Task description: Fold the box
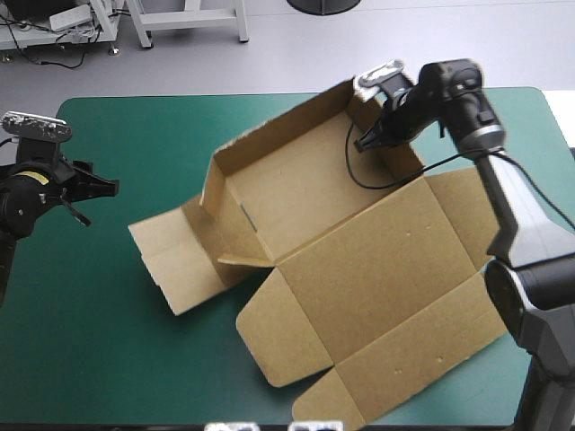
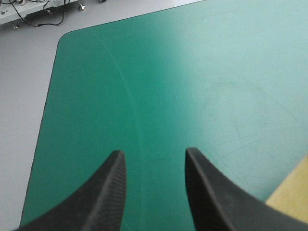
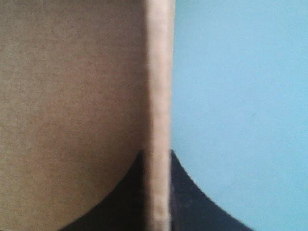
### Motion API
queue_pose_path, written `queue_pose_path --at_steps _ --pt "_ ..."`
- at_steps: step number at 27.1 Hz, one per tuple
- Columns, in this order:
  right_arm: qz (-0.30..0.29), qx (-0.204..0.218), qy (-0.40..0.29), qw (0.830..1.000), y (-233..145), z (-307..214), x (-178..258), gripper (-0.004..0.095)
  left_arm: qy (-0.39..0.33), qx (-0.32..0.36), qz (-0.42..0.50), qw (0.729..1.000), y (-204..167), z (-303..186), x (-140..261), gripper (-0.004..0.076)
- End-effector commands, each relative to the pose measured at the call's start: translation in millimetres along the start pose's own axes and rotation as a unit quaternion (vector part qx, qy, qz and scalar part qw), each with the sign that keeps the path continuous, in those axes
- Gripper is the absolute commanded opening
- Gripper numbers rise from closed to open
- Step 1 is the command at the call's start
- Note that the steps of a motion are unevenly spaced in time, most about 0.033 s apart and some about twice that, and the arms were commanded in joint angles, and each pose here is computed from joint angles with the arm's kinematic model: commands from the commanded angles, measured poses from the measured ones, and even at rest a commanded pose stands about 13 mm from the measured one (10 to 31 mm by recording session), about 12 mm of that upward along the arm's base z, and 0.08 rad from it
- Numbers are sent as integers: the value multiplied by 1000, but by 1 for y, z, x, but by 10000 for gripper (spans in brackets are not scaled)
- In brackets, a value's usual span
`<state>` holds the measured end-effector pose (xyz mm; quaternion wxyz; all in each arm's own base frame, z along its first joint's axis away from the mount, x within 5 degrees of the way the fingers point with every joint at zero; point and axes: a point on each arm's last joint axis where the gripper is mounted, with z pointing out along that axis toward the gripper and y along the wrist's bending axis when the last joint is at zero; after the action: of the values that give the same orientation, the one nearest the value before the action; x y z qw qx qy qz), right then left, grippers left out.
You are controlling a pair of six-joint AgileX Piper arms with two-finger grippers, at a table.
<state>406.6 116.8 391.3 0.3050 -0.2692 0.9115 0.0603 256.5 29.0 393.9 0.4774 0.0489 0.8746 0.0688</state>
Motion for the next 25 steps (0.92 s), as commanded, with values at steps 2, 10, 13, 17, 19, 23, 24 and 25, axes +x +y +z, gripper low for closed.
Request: queue_pose_path --at_steps 2,10,13,17,19,23,24,25 --pt "33 -2 -162 986 -8 -142 7 -25 -71 -22 7 997 5 -20 -16 288" --pt "32 -34 -288 956 -2 -234 31 -25 -71 30 -29 997 -5 -28 -15 288" --pt "26 -67 -308 949 5 -239 29 -25 -87 128 -28 988 -22 -29 -19 288" --pt "25 -62 -305 950 4 -238 30 -25 -102 262 -19 959 -45 -39 -22 288" --pt "25 -56 -302 951 3 -237 30 -25 -100 313 -21 944 -53 -44 -21 288" --pt "28 -57 -300 952 1 -234 29 -25 -116 410 -28 904 -66 -55 -24 288" --pt "29 -57 -299 952 0 -232 29 -25 -122 437 -31 890 -70 -59 -25 288" --pt "31 -58 -299 952 -1 -229 27 -24 -125 459 -31 879 -72 -61 -26 288"
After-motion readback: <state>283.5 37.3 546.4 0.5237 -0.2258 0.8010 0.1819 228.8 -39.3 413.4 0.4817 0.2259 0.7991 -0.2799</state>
